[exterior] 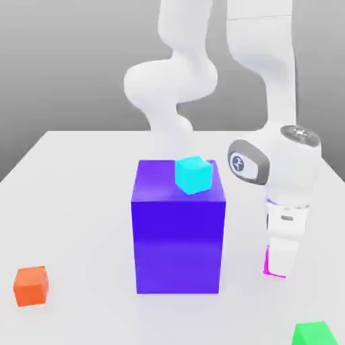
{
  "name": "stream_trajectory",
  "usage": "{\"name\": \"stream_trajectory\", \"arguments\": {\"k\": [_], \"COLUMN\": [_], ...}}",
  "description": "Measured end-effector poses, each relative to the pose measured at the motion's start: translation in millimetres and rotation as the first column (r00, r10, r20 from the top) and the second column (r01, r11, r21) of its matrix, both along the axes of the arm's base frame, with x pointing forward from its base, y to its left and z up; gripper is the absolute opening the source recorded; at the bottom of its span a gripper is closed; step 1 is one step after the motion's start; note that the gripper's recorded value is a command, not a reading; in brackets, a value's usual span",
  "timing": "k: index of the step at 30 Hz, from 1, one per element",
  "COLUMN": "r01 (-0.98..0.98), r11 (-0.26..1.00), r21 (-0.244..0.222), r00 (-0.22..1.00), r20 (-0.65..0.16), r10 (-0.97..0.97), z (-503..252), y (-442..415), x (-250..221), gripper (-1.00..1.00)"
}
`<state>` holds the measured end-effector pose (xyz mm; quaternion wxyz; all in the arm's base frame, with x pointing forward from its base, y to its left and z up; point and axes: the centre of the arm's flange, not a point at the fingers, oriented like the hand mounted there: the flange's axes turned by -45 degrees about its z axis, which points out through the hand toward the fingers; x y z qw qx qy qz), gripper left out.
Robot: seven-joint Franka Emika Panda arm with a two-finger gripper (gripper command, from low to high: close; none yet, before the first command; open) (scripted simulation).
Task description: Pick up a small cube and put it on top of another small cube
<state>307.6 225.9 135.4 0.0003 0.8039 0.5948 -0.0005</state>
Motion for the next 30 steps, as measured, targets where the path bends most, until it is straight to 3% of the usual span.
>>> {"name": "stream_trajectory", "arguments": {"k": [6,22,26,27,30], "r01": [0.006,0.265,0.281,0.281,0.281], "r11": [1.0,0.964,0.96,0.96,0.96], "r21": [-0.001,0.001,0.001,0.001,0.001], "r00": [1.0,0.964,0.96,0.96,0.96], "r20": [0.001,-0.001,-0.001,-0.001,-0.001], "r10": [-0.006,-0.265,-0.281,-0.281,-0.281], "z": [51.7,105.2,57.5,48.2,48.2], "y": [0.7,9.2,7.5,7.3,7.3], "x": [4.0,191.8,203.4,203.4,203.4], "gripper": [-1.0,-1.0,-1.0,1.0,1.0]}}
